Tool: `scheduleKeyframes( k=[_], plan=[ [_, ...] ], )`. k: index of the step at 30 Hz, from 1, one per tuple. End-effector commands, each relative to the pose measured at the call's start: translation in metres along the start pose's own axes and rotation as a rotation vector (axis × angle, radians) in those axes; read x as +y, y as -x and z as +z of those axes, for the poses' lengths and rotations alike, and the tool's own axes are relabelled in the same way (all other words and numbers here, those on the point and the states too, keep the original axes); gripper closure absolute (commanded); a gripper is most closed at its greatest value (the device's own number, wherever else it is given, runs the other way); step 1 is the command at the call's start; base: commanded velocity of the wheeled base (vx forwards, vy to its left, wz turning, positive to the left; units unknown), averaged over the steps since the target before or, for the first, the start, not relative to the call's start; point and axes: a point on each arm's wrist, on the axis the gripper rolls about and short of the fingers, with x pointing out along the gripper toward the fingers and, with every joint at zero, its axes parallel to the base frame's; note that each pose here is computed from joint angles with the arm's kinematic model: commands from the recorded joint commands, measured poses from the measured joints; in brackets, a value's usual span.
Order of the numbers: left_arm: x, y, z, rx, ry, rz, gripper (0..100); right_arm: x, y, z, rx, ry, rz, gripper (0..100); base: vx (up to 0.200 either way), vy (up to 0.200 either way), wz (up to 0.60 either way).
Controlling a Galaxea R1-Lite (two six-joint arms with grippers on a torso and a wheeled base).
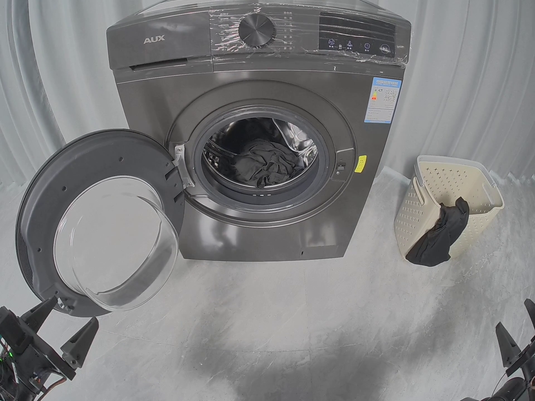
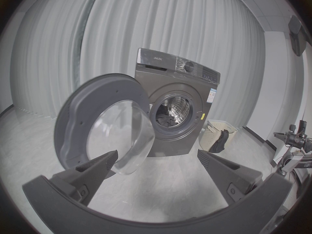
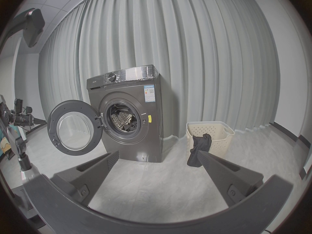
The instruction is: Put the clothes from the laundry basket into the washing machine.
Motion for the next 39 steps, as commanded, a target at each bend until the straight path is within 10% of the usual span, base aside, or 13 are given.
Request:
scheduleKeyframes(
  k=[1, 11, 16, 26, 31, 35, 39],
  plan=[
    [0.012, 0.025, -0.009, -0.096, 0.038, 0.073, 0, 0.000, 0.012, -0.015, -0.032, -0.010, -0.024, 0, 0.000, 0.000, 0.00],
    [0.016, 0.044, -0.022, -0.143, 0.038, 0.089, 0, 0.000, 0.014, -0.016, -0.050, 0.005, -0.175, 0, 0.000, 0.000, 0.00],
    [0.013, 0.060, -0.049, -0.102, 0.004, -0.042, 0, 0.002, 0.018, -0.028, 0.014, 0.023, -0.141, 0, 0.000, 0.000, 0.00],
    [0.010, 0.062, -0.051, -0.153, -0.004, 0.158, 0, 0.002, 0.018, -0.028, 0.000, 0.022, -0.161, 0, 0.000, 0.000, 0.00],
    [0.009, 0.065, -0.053, -0.188, -0.014, 0.123, 0, 0.002, 0.018, -0.028, 0.000, 0.025, -0.161, 0, 0.000, 0.000, 0.00],
    [0.013, 0.066, -0.057, -0.142, -0.089, 0.271, 0, 0.002, 0.018, -0.028, 0.001, 0.025, -0.158, 0, 0.000, 0.000, 0.00],
    [0.012, 0.066, -0.059, -0.112, -0.122, 0.199, 0, 0.002, 0.018, -0.028, 0.000, 0.025, -0.158, 0, 0.000, 0.000, 0.00]
  ],
)
